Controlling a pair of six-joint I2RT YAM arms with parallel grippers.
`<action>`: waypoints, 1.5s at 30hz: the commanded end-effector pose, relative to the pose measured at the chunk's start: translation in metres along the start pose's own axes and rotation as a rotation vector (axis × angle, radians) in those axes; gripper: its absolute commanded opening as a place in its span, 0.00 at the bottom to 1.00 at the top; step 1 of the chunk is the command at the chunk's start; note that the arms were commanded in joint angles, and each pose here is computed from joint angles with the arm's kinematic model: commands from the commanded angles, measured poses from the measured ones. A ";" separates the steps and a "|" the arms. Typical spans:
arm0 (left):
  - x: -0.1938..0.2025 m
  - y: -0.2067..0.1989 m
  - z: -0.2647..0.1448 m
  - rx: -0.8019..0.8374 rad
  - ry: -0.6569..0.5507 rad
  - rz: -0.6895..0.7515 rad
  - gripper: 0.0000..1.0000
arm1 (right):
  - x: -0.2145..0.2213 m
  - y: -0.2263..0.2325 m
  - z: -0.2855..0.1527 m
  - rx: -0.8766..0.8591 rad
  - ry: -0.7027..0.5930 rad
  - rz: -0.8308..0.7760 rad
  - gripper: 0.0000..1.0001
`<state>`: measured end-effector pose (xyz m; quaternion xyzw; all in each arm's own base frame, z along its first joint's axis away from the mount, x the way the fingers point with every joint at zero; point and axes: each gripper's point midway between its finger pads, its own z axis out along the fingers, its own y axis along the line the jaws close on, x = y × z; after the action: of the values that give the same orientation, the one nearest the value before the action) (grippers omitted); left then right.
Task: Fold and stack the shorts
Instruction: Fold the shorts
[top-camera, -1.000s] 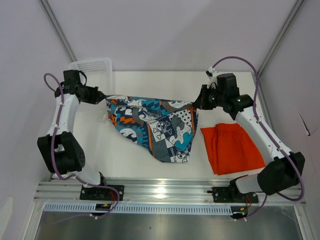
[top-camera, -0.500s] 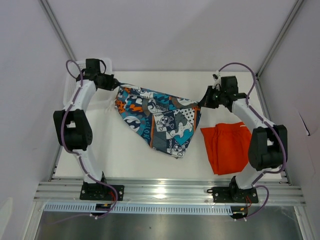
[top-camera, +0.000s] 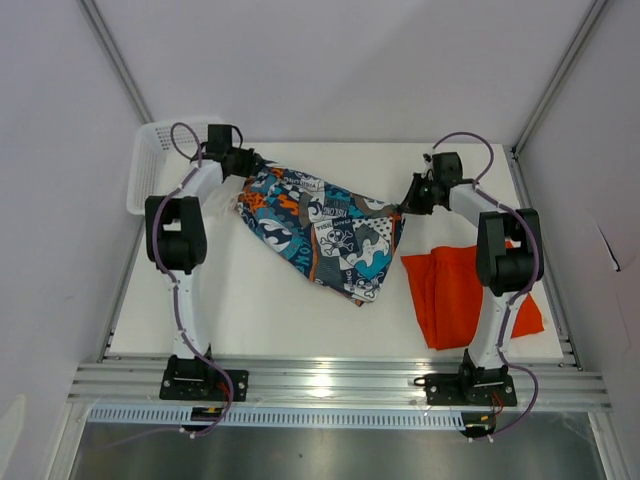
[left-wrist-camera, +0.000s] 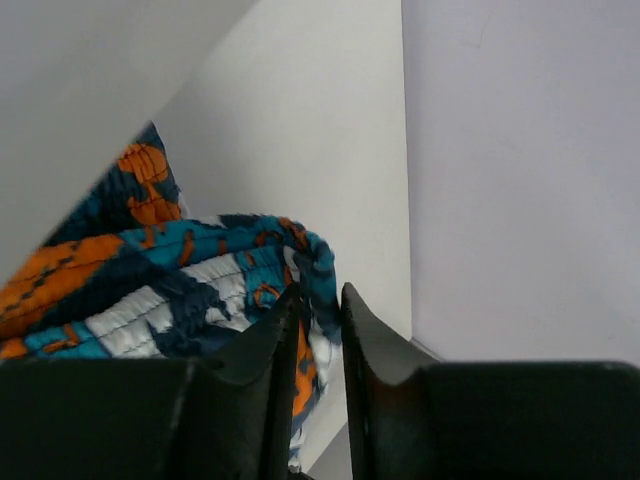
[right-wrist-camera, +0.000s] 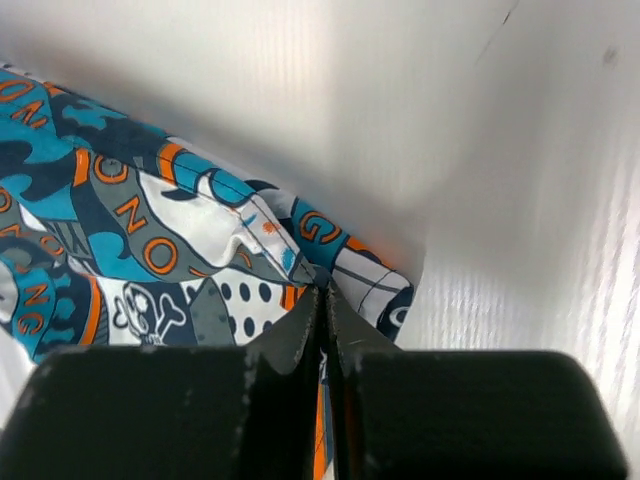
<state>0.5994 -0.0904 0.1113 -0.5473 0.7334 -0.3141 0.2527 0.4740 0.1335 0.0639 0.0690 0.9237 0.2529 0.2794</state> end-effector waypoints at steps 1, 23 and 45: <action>-0.011 -0.034 0.002 0.110 -0.045 -0.002 0.27 | -0.027 -0.007 0.008 0.045 -0.055 -0.001 0.06; 0.025 -0.058 -0.075 0.160 -0.045 0.407 0.99 | -0.035 0.078 -0.066 -0.088 -0.212 -0.103 0.65; 0.056 -0.049 -0.118 0.292 -0.023 0.736 0.99 | 0.179 0.167 0.042 -0.206 0.365 -0.132 0.02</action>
<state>0.5348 -0.1359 0.1770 -0.2479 0.8458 -0.2881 0.3743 0.3651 0.3593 0.0502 -0.0489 0.8975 0.4112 0.1514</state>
